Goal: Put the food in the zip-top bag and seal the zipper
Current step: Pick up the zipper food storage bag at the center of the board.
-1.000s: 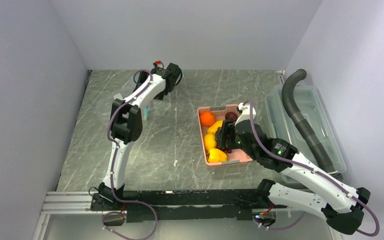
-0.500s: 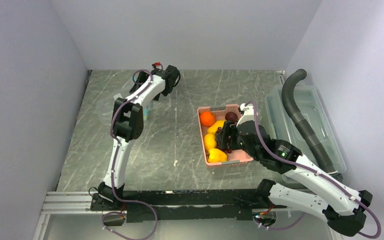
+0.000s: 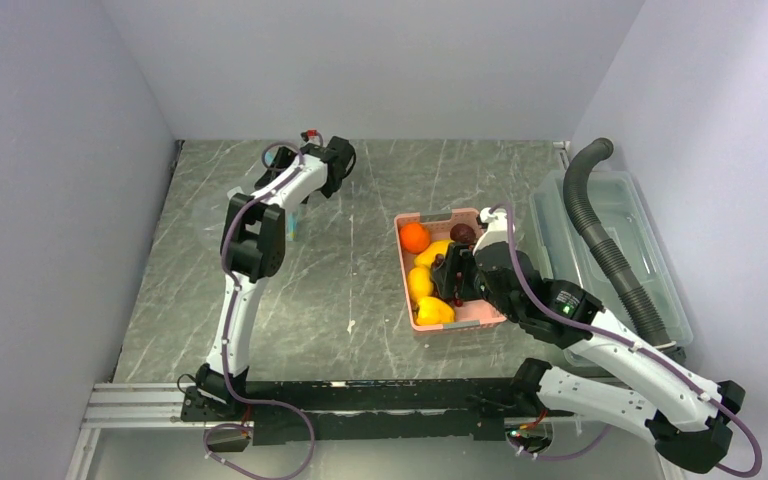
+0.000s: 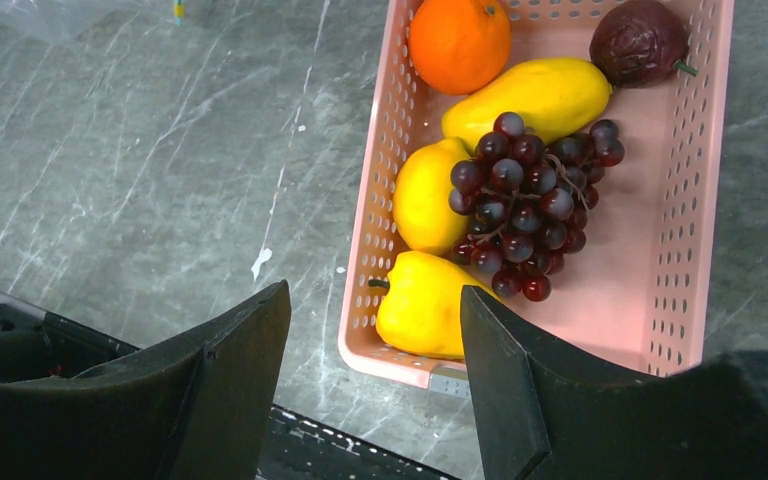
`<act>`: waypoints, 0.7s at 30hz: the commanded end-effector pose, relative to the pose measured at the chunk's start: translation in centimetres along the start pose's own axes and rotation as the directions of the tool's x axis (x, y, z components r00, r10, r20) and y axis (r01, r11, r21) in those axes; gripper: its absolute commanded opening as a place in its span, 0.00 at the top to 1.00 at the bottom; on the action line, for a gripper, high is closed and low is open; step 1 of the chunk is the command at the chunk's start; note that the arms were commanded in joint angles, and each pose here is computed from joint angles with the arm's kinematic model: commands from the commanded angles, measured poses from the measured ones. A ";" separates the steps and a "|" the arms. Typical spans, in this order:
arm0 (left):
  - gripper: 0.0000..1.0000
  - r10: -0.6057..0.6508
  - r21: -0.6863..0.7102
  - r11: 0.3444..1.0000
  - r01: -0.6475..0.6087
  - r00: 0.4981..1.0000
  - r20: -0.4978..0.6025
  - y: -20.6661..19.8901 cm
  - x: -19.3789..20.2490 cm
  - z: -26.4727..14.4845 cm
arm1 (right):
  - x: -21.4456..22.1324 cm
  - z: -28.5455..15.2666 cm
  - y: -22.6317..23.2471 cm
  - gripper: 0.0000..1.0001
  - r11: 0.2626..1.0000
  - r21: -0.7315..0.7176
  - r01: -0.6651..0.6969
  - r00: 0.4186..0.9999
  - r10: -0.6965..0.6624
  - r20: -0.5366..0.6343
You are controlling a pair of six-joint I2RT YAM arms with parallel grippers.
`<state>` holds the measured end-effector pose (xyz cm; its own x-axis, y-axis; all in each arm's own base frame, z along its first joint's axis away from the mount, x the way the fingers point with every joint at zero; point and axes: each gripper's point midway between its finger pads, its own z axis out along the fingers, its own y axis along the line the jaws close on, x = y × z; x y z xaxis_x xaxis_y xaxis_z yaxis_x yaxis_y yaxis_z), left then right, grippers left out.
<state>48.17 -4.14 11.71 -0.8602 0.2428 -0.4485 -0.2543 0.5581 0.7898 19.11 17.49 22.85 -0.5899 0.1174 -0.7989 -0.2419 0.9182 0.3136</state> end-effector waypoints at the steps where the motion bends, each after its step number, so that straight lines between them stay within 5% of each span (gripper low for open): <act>1: 0.25 -0.062 -0.079 0.995 0.067 0.996 0.060 4.0 -1.5 -1.2 | -0.2 0.1 0.4 0.33 1.000 -0.016 0.007 1.000 -0.007 0.010; 16: 0.36 -0.077 -0.130 0.988 0.087 0.993 0.087 8.0 -0.6 -2.7 | 0.3 1.0 1.0 0.33 1.000 -0.024 0.002 1.000 -0.003 -0.014; 21: 0.48 -0.084 -0.127 0.987 0.094 0.993 0.089 8.8 -0.3 -3.0 | 0.3 1.1 1.2 0.33 1.000 -0.031 -0.002 1.000 0.001 -0.016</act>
<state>45.54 -2.18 16.86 -0.8333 0.2654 -0.4850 -0.3122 0.4981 0.8090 19.21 18.22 21.75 -0.6180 0.0895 -0.7811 -0.2471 0.9211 0.3010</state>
